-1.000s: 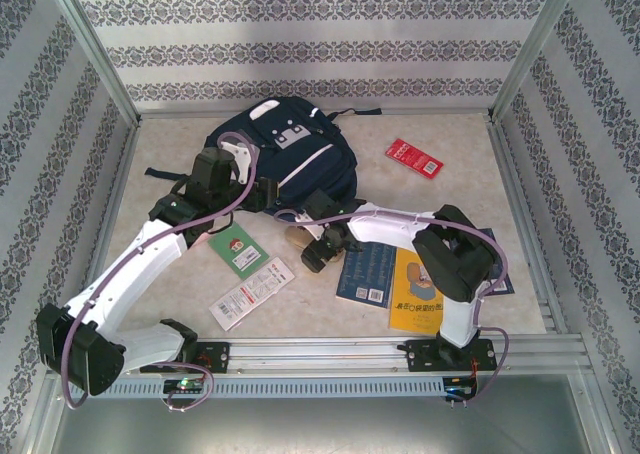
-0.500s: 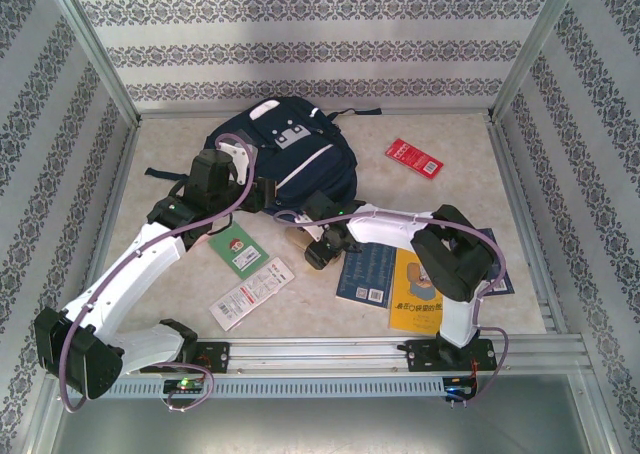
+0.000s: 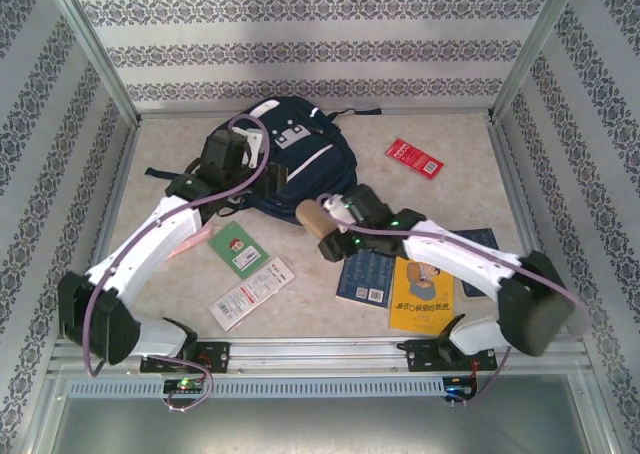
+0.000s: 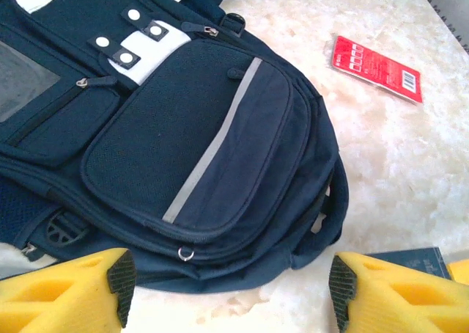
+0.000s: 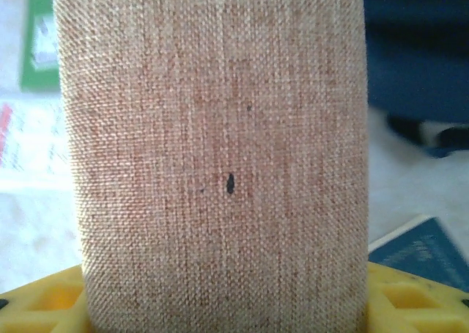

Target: Pack the student bag

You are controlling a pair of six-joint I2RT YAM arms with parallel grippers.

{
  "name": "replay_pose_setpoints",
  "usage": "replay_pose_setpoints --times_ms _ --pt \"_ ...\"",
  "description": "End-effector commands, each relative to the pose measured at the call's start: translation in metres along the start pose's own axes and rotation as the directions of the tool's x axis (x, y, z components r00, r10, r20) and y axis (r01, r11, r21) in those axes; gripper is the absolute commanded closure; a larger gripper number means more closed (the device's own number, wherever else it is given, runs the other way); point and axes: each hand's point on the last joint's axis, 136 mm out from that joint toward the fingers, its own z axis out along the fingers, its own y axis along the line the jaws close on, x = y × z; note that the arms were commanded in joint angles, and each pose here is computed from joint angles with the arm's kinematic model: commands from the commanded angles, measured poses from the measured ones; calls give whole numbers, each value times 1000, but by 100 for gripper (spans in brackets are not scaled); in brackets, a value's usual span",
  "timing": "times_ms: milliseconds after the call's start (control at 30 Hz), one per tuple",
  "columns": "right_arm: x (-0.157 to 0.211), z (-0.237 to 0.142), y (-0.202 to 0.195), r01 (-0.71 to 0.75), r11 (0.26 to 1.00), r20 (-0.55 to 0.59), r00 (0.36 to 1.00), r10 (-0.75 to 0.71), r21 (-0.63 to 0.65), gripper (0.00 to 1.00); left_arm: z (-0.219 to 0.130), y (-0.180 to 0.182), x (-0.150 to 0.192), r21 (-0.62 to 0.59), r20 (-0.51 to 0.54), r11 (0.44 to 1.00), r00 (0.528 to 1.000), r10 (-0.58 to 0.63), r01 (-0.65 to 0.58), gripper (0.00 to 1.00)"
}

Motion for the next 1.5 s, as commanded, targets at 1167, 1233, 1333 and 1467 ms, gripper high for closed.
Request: replay_pose_setpoints --times_ms 1167,1233,1333,1467 --pt "-8 -64 -92 -399 910 266 895 358 116 67 198 -28 20 475 -448 814 888 -104 335 49" --pt "-5 -61 -93 -400 908 255 897 360 123 67 201 -28 28 474 -472 812 877 -92 340 55" --pt "-3 -58 -92 -401 909 244 899 364 119 67 205 -25 37 454 -487 829 870 -78 328 65" --pt "0 -55 -94 -402 907 239 900 365 128 67 205 -26 32 455 -474 833 877 -72 314 90"
